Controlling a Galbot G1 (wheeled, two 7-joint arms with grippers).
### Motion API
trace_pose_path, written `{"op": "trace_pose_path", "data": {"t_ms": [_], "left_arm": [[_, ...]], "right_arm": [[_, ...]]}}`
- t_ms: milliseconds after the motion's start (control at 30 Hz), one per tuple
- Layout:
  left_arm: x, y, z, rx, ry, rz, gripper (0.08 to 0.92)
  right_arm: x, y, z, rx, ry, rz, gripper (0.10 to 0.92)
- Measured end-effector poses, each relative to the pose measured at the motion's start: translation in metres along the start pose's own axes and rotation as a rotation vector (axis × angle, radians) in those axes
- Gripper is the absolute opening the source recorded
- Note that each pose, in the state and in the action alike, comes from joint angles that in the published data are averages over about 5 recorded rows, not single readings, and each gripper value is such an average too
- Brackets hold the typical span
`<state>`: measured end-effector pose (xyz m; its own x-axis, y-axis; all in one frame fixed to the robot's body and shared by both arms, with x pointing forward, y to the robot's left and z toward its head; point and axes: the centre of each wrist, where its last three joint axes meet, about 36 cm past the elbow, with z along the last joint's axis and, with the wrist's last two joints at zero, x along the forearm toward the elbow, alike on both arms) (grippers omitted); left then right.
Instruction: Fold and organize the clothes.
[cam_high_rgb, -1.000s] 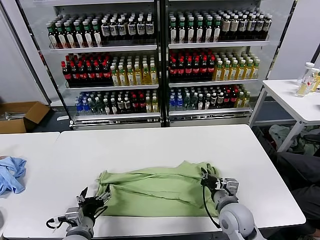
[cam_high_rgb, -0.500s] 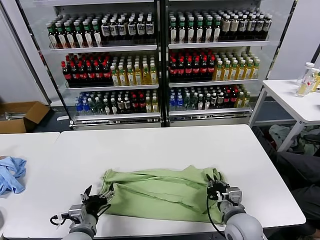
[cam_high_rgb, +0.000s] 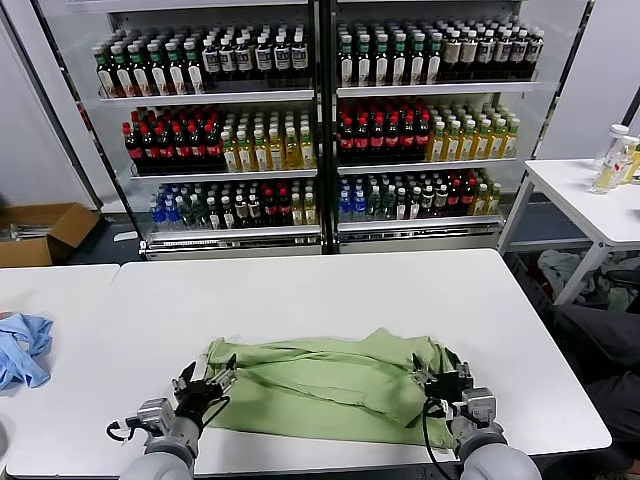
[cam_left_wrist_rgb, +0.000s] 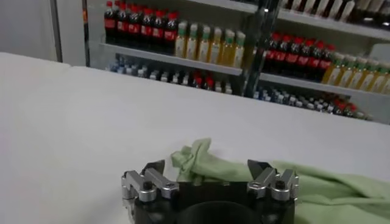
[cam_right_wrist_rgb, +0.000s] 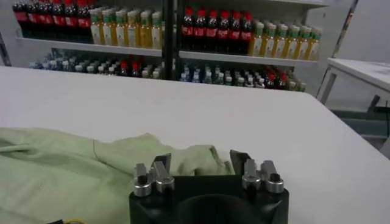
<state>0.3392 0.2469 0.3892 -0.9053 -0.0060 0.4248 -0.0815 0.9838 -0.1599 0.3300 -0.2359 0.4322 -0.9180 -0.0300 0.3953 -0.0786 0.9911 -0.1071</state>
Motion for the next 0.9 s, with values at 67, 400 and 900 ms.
{"op": "trace_pose_path", "data": {"t_ms": [67, 400, 900], "left_arm": [[-0.005, -0.001, 0.004, -0.014, 0.014, -0.007, 0.823], [-0.020, -0.006, 0.018, -0.088, 0.046, -0.042, 0.722], [-0.018, -0.002, 0.023, -0.078, 0.052, 0.007, 0.289]], "right_arm": [[0.003, -0.002, -0.001, 0.002, -0.008, 0.007, 0.806], [0.014, -0.011, -0.005, 0.007, -0.038, 0.033, 0.823], [0.023, -0.020, -0.013, 0.010, -0.085, 0.062, 0.822]]}}
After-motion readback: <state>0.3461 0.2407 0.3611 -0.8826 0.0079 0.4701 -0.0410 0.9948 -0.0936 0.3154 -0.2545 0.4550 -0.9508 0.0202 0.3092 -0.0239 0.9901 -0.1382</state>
